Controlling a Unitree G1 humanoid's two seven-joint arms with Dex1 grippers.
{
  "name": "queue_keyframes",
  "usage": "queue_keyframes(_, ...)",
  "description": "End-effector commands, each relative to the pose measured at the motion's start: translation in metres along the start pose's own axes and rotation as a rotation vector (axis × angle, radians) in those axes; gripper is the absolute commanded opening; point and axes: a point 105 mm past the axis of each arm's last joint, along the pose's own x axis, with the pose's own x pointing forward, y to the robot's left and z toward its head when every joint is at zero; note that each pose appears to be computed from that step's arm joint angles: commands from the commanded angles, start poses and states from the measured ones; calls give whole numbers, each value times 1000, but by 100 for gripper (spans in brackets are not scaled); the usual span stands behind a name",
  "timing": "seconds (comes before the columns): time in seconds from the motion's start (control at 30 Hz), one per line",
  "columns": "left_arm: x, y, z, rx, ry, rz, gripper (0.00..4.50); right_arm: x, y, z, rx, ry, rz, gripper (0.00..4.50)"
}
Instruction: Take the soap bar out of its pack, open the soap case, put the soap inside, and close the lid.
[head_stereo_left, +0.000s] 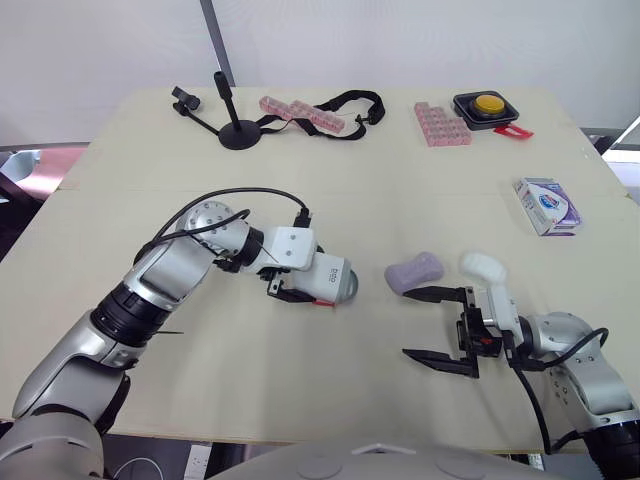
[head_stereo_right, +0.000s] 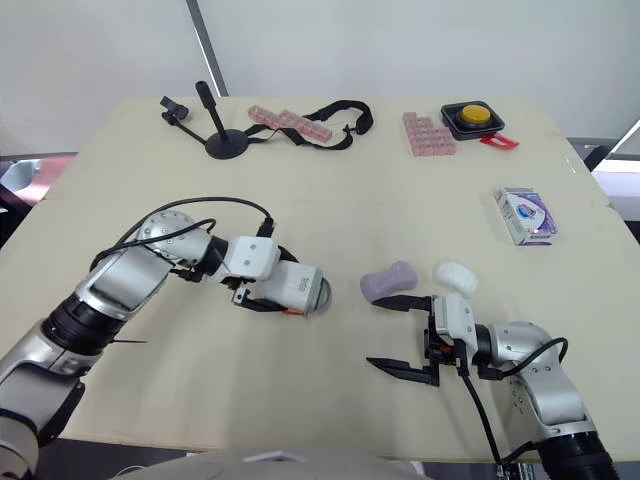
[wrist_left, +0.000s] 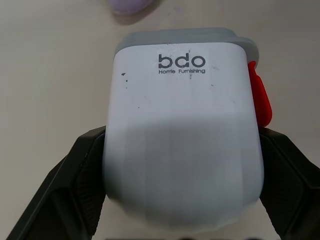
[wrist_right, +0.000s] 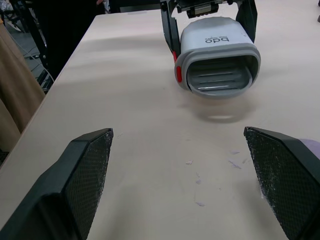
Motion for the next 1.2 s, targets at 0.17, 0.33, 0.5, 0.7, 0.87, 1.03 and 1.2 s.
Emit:
queue_keyframes(0.17,-9,6,1,3,98,1,353,-1,-1,6,-17,-22,-10,447)
queue_keyframes(0.33,-11,6,-1,-22,135,5,353,-5,3,2,-3,-20,-25,447)
queue_keyframes(0.5,-13,4,0,-39,139,-3,353,-8,5,-5,-16,2,-31,447)
queue_keyframes(0.7,-22,4,-4,-53,157,2,353,-9,5,-4,-19,3,-42,447)
queue_keyframes(0.87,-33,6,-8,-41,201,4,353,-7,4,-2,-17,-1,-45,447)
queue_keyframes(1.03,-44,4,-13,-26,243,0,353,-5,4,-1,-17,1,-39,447)
queue_keyframes(1.2,-56,7,-19,-32,222,45,353,-6,4,-1,-14,6,-39,447)
